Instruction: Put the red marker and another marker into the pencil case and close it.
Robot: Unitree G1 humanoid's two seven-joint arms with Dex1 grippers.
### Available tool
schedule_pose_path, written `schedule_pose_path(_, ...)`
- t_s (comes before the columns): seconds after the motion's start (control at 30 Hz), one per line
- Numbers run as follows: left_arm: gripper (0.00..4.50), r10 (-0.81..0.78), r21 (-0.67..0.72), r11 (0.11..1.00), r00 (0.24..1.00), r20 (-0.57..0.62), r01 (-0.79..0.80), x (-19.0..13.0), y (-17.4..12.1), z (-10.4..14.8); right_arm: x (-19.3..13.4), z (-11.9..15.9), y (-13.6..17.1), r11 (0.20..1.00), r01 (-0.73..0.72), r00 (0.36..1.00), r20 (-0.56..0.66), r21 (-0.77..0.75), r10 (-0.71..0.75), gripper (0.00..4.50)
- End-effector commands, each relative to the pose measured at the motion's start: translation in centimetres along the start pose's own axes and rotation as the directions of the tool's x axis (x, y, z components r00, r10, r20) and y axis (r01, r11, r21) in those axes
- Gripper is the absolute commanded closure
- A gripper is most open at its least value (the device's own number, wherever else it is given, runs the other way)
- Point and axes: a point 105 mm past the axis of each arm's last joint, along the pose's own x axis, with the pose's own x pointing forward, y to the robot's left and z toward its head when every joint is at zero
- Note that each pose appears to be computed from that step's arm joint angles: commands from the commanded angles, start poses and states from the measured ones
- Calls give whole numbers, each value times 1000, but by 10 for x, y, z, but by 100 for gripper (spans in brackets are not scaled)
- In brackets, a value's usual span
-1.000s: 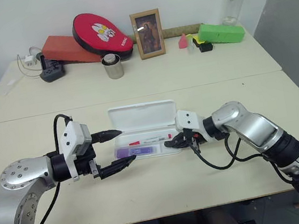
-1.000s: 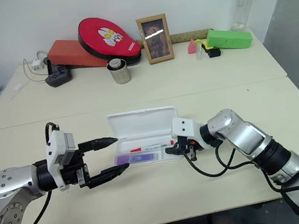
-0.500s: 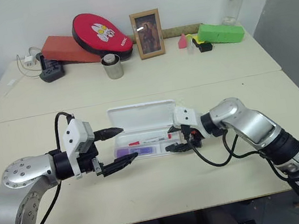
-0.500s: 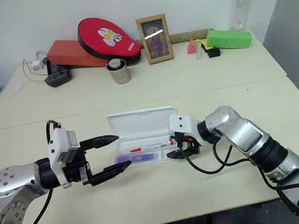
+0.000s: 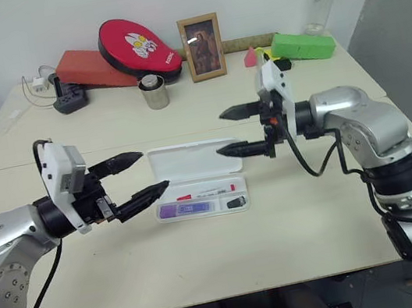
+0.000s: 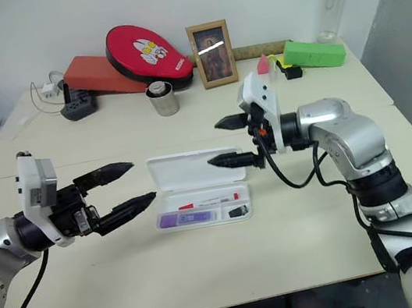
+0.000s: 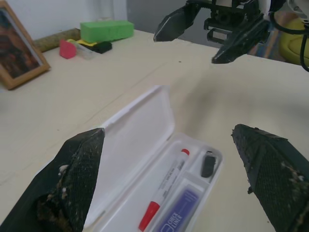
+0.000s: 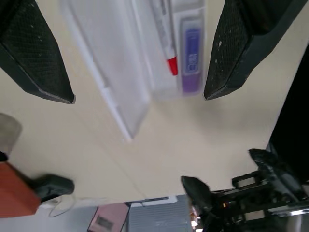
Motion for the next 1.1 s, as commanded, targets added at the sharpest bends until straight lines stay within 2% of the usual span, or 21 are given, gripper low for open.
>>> schedule_pose_path(0.03,0,66,14,998,995,68,-67,-9,9,16,5,-5,-38,986,164,986,-40,-10,-165,4)
schedule_pose_path(0.07,0,69,8,998,995,70,-70,-10,9,16,7,-7,-41,986,168,984,-52,-11,-168,4)
schedule_pose_path(0.17,0,89,-1,996,993,81,-90,-13,11,17,15,-16,-48,983,184,979,-94,-4,-183,55)
schedule_pose_path(0.33,0,100,-7,995,991,84,-100,-17,10,18,22,-24,-48,987,158,979,-128,-12,-158,187)
schedule_pose_path(0.47,0,104,-7,995,991,84,-104,-17,9,18,25,-26,-45,991,133,981,-141,-23,-135,262)
schedule_pose_path(0.63,0,105,-8,994,991,85,-105,-17,8,17,26,-26,-39,995,90,985,-147,-34,-94,405)
schedule_pose_path(0.7,0,104,-7,995,991,87,-104,-17,8,18,26,-25,-37,996,77,985,-149,-39,-82,445)
schedule_pose_path(1.1,0,80,-9,997,993,89,-79,-15,6,18,23,-32,-9,994,-69,978,-203,-84,51,445)
